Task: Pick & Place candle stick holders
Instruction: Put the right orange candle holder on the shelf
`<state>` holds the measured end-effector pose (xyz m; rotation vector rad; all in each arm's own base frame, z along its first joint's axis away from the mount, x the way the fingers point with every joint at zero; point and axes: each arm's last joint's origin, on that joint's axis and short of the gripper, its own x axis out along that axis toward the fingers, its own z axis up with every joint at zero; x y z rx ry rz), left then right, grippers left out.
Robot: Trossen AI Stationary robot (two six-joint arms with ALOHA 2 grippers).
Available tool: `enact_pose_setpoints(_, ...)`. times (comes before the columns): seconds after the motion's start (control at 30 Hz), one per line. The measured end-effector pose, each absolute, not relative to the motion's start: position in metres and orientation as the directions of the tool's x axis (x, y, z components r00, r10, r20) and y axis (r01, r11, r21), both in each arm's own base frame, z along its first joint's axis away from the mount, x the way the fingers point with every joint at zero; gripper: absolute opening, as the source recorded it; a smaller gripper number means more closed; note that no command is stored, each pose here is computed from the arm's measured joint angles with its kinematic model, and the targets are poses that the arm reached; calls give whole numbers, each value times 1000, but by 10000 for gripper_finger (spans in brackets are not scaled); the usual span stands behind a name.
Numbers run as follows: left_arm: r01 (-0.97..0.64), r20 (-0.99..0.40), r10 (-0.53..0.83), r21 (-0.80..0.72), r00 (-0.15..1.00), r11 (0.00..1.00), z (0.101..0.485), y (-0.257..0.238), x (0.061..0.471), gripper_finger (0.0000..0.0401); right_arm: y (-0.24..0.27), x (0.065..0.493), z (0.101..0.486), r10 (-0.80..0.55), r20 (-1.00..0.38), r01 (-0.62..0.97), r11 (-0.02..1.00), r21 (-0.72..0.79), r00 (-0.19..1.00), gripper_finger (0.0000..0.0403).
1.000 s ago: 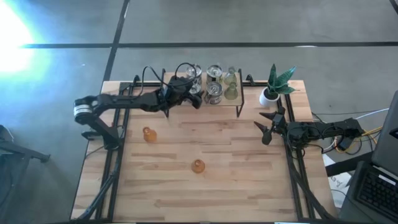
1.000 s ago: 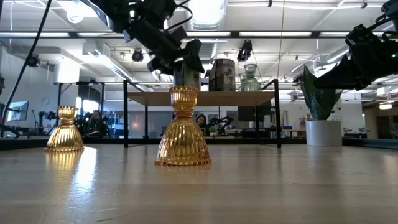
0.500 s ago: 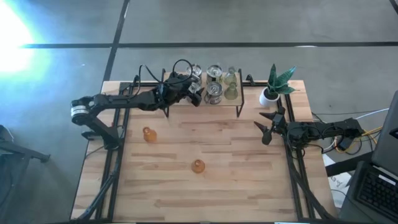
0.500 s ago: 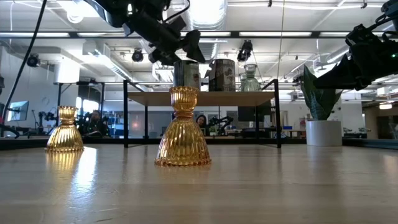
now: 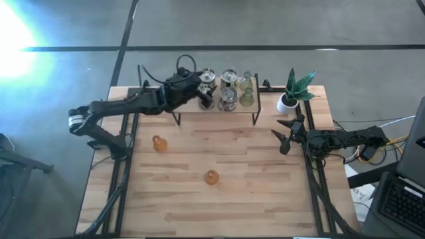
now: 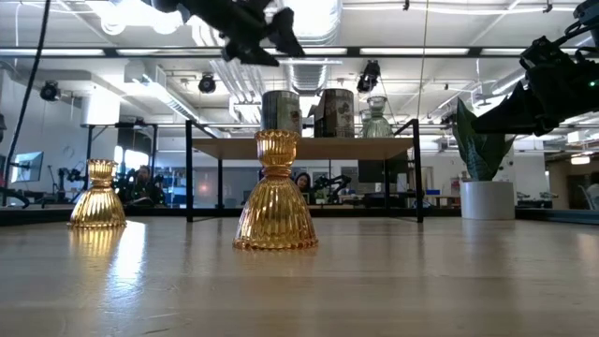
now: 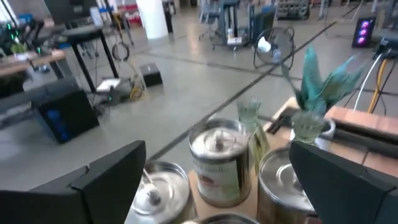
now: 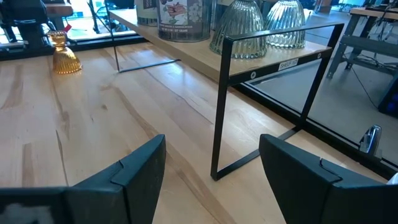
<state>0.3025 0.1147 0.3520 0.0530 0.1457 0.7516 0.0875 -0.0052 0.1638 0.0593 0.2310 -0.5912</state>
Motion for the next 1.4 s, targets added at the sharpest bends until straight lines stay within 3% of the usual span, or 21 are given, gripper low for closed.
enact_pose_setpoints(0.13,-648,-56,655,104,754,755,377,99,282,400,-5,88,164,-546,-233,559,829,-10,805,251)
enact_pose_setpoints(0.27,-530,-61,537,104,841,842,398,75,251,399,-5,88,164,-546,-233,559,829,-11,805,251)
enact_pose_setpoints(0.47,-91,-193,100,57,976,994,407,38,201,399,-5,88,164,-546,-232,559,829,-10,805,251)
enact_pose_setpoints(0.6,162,-192,-178,-97,965,982,405,23,187,399,-5,88,164,-546,-232,559,829,-10,805,251)
enact_pose_setpoints(0.7,255,-210,-300,-217,930,942,396,14,189,399,-5,88,164,-546,-232,559,829,-10,805,251)
enact_pose_setpoints(1.0,339,-362,-460,-351,811,873,322,-19,212,399,-5,88,164,-545,-232,559,829,-11,805,251)
enact_pose_setpoints(1.4,161,-401,-382,-484,832,860,240,-31,234,399,-5,88,164,-545,-233,558,830,-11,805,251)
